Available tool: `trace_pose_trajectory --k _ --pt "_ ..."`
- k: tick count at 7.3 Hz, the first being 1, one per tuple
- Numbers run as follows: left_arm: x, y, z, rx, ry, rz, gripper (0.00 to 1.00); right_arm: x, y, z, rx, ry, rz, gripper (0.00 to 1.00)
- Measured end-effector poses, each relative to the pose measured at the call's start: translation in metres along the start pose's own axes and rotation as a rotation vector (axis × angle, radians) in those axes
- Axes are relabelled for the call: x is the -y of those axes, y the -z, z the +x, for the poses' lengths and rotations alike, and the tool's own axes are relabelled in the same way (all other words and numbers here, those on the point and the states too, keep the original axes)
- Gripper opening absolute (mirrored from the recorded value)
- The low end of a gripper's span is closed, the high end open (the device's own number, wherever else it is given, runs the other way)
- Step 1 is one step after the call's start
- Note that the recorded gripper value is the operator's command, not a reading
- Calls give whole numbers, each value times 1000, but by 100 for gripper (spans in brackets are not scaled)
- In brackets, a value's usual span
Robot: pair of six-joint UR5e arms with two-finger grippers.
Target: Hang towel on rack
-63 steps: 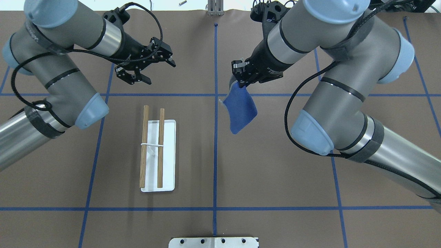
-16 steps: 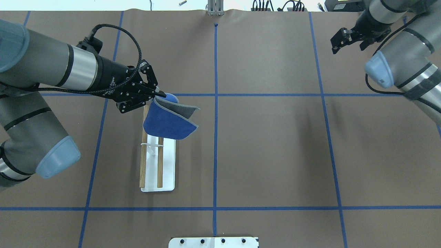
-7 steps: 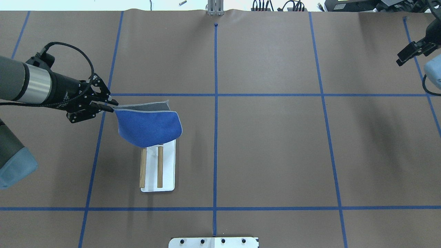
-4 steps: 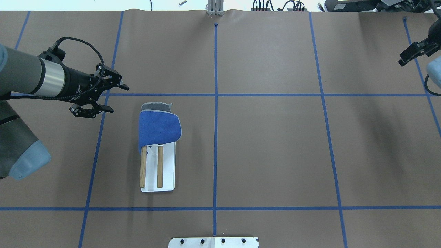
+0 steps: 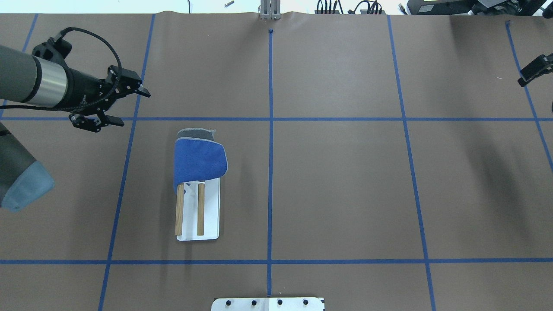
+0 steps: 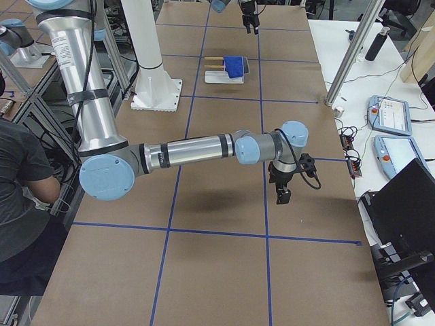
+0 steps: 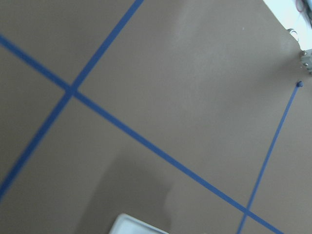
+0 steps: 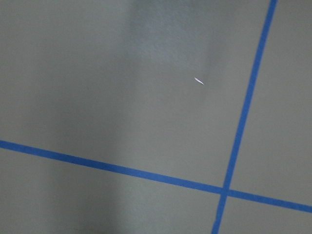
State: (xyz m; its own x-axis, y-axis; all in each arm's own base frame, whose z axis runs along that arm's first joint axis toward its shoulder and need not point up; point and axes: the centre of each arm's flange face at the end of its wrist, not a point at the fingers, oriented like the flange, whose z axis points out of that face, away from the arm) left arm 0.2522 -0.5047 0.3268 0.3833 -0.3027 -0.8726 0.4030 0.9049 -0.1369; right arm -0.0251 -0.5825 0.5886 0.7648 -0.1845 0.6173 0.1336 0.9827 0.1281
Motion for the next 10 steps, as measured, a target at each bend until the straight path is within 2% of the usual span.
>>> trace_pose_trajectory --k 1,3,5,6,8,9,10 --pt "19 3 -18 92 -160 4 98 -26 -9 25 -8 -29 -20 100" --pt "61 18 -61 266 -433 -44 98 -57 -22 52 -15 -72 -50 100" --pt "122 58 -146 396 -591 -112 98 -69 -24 64 -17 -97 -54 100" --pt "137 75 -204 428 -593 -153 98 -71 -23 66 -17 -103 -53 100" --pt "138 85 -300 444 -521 -226 98 -71 -22 66 -16 -108 -50 100" --pt "137 92 -323 422 -487 -239 98 -70 -21 66 -16 -110 -48 100" --pt "134 102 -337 364 -443 -247 98 -69 -20 66 -16 -110 -47 100"
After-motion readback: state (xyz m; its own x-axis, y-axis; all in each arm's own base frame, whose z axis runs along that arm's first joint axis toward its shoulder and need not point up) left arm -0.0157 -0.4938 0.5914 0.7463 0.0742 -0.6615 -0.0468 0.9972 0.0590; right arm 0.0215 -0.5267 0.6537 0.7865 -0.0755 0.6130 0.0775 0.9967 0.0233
